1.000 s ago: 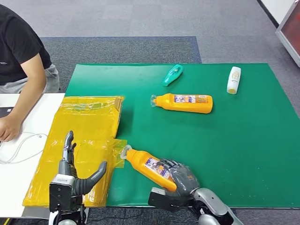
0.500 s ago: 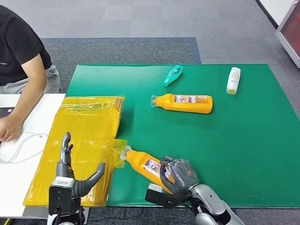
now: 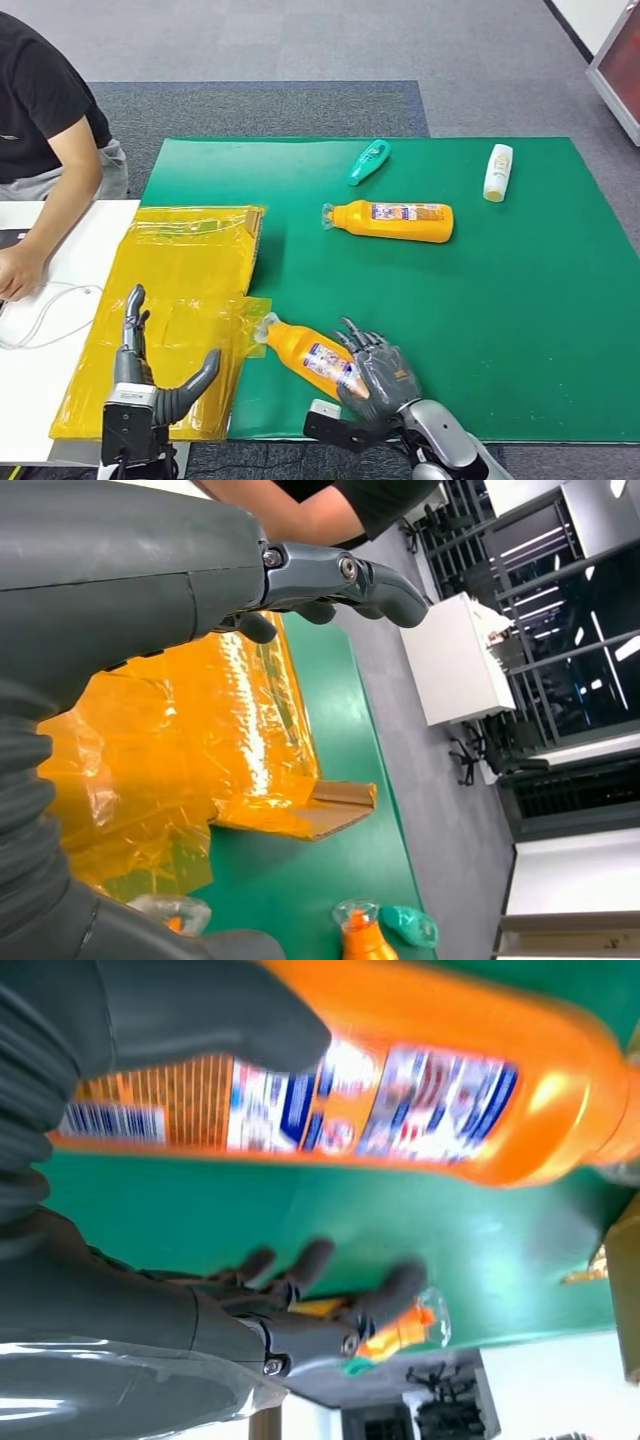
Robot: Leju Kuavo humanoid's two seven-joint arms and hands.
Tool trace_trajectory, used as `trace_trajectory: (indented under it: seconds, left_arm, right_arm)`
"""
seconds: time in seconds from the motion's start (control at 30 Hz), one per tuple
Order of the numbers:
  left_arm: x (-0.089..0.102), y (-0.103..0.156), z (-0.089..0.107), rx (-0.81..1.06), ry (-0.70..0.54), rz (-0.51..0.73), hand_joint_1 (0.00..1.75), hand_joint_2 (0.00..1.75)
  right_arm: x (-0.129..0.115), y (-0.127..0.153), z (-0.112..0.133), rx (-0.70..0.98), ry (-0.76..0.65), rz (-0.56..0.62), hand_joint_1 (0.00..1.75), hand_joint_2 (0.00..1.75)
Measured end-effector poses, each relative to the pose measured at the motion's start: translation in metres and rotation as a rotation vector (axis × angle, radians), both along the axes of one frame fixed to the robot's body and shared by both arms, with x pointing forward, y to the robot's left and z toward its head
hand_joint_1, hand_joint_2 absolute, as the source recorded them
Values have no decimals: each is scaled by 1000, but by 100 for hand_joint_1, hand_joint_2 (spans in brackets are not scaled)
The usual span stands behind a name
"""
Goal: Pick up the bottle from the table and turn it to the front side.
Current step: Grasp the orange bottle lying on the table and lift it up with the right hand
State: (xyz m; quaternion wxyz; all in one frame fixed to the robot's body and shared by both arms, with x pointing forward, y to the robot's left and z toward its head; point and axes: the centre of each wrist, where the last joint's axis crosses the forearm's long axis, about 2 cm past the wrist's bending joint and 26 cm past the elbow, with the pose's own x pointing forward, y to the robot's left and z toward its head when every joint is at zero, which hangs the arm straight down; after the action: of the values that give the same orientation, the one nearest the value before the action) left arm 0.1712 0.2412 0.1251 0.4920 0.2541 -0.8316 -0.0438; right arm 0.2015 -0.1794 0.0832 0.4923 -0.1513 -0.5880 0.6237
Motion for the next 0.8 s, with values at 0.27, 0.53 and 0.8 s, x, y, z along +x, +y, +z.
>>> trace_trajectory:
  seconds: [0.27,0.53,0.8]
  left_arm:
    - [-5,4,0,16,11,24,0,175]
    - [-6,4,0,28,12,31,0,175]
    - [-5,4,0,32,20,39,0,175]
  right_arm:
    - [-15,1,-5,-42,74,-23,0,175]
    - [-17,3,-2,-44,88,-31,0,175]
    - [-15,6,-1,-46,88,-35,0,175]
